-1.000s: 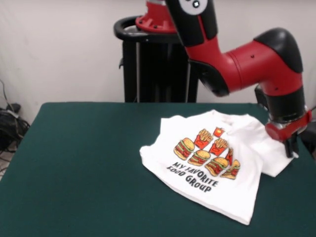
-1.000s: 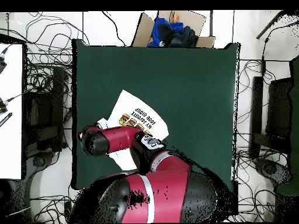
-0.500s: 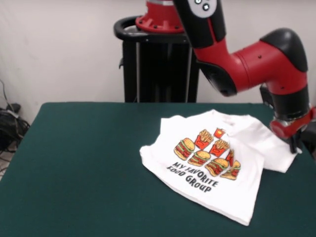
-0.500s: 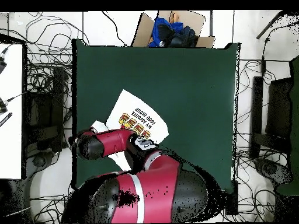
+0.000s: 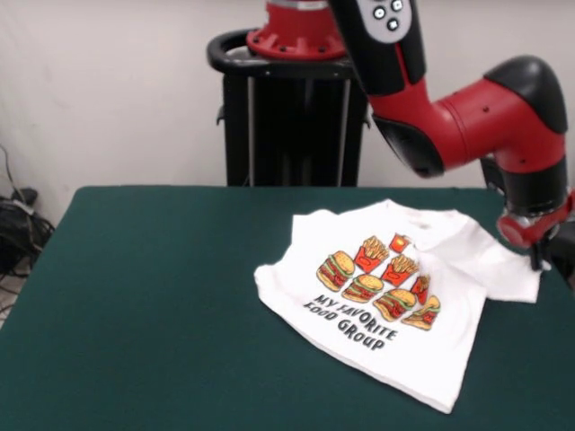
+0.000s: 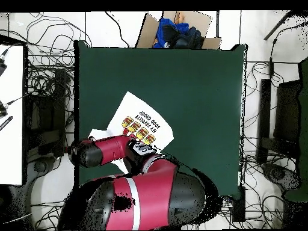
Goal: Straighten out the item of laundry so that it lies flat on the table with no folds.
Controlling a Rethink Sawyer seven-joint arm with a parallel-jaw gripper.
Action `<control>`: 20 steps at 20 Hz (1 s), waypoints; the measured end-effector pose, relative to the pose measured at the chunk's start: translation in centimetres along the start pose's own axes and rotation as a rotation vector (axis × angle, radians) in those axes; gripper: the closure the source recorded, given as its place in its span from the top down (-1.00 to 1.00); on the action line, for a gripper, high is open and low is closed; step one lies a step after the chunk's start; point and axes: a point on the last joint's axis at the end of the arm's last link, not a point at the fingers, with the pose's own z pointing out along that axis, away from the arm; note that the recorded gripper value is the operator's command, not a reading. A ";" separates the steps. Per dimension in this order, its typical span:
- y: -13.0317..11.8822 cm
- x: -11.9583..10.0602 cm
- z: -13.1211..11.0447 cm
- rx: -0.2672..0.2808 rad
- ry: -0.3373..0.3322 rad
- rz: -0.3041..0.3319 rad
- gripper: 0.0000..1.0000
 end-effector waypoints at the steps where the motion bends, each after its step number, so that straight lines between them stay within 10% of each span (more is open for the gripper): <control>1: 0.0 0.0 0.0 0.000 0.000 0.003 -1.00; 20: 0.5 -1.0 -0.1 -0.002 -0.004 0.035 -1.00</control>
